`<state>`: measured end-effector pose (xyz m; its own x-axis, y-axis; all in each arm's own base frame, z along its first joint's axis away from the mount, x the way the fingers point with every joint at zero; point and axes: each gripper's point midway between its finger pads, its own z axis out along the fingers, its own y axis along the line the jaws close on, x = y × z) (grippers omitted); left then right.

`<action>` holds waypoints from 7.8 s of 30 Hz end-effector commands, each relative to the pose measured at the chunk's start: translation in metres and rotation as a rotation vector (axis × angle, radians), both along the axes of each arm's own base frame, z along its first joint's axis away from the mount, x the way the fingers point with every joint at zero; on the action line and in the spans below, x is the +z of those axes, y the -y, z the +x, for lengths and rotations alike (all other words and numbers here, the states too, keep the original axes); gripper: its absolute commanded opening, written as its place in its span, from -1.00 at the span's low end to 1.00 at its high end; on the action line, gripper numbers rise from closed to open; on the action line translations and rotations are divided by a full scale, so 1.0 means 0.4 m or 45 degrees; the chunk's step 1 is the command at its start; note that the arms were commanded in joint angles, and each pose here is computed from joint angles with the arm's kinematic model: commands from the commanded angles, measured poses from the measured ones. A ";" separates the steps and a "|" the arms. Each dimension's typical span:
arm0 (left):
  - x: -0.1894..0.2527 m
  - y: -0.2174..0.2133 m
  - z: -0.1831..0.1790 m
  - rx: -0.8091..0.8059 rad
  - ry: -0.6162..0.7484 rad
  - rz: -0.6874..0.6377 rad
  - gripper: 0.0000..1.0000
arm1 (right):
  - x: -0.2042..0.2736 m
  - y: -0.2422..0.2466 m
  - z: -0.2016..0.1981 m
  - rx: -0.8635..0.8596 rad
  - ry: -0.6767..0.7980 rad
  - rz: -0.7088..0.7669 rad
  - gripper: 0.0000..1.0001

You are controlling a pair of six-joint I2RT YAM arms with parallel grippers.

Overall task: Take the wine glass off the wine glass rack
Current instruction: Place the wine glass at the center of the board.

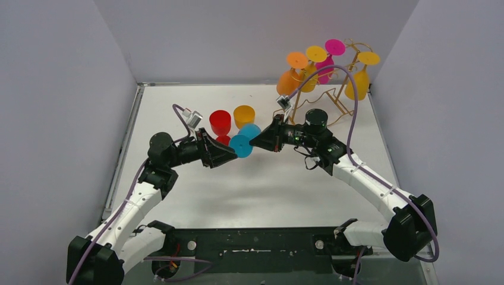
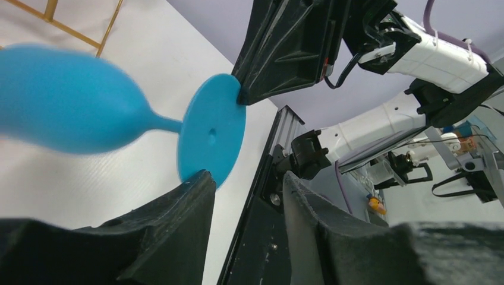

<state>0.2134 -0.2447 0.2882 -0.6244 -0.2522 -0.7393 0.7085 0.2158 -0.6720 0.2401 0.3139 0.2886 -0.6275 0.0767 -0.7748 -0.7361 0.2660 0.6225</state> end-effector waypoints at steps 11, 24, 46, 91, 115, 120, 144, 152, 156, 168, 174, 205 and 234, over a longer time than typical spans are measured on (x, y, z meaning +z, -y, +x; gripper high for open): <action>0.015 -0.041 0.026 0.142 0.124 0.190 0.18 | 0.078 0.000 0.012 -0.027 0.172 0.032 -1.00; 0.011 -0.027 0.024 0.088 0.065 0.069 0.05 | 0.070 -0.011 -0.005 0.034 0.159 0.053 -1.00; 0.011 -0.010 -0.004 -0.029 0.079 0.014 -1.00 | 0.072 -0.026 -0.028 0.107 0.159 0.061 -1.00; 0.031 0.002 -0.057 -0.141 0.125 0.001 -0.45 | 0.077 -0.039 -0.048 0.126 0.192 0.001 -1.00; 0.022 0.000 -0.058 -0.127 0.205 0.017 -1.00 | 0.082 -0.038 -0.087 0.180 0.219 0.006 -0.88; 0.036 -0.005 -0.087 -0.161 0.306 0.012 -1.00 | 0.115 -0.026 -0.096 0.169 0.267 0.031 -0.14; 0.004 -0.047 -0.224 -0.318 1.086 0.053 -1.00 | 0.208 0.068 0.011 -0.064 0.176 0.041 0.80; -0.012 -0.047 -0.258 -0.452 1.140 0.035 -1.00 | 0.205 0.047 -0.009 0.120 0.085 0.073 0.74; -0.020 -0.049 -0.279 -0.546 1.154 0.042 -1.00 | 0.191 0.039 -0.003 0.166 0.074 0.018 0.68; -0.026 -0.053 -0.286 -0.620 1.171 0.090 -1.00 | 0.148 -0.025 -0.032 0.353 -0.074 -0.051 0.20; -0.042 -0.053 -0.273 -0.592 1.213 0.120 -1.00 | 0.165 -0.013 -0.066 0.440 -0.039 -0.080 0.00; -0.027 -0.051 -0.285 -0.701 1.235 0.075 -1.00 | 0.163 -0.017 -0.115 0.606 -0.129 -0.014 -0.36; -0.042 -0.049 -0.252 -0.605 1.210 0.120 -1.00 | 0.177 -0.006 -0.144 0.627 -0.064 0.016 -1.00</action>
<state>0.0984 -0.2244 0.2627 0.1708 -0.0535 -0.9838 0.9435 -0.2788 0.1790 0.1959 0.3168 0.3452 -0.7006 -0.2465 -0.6696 -0.6786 -0.0600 0.7321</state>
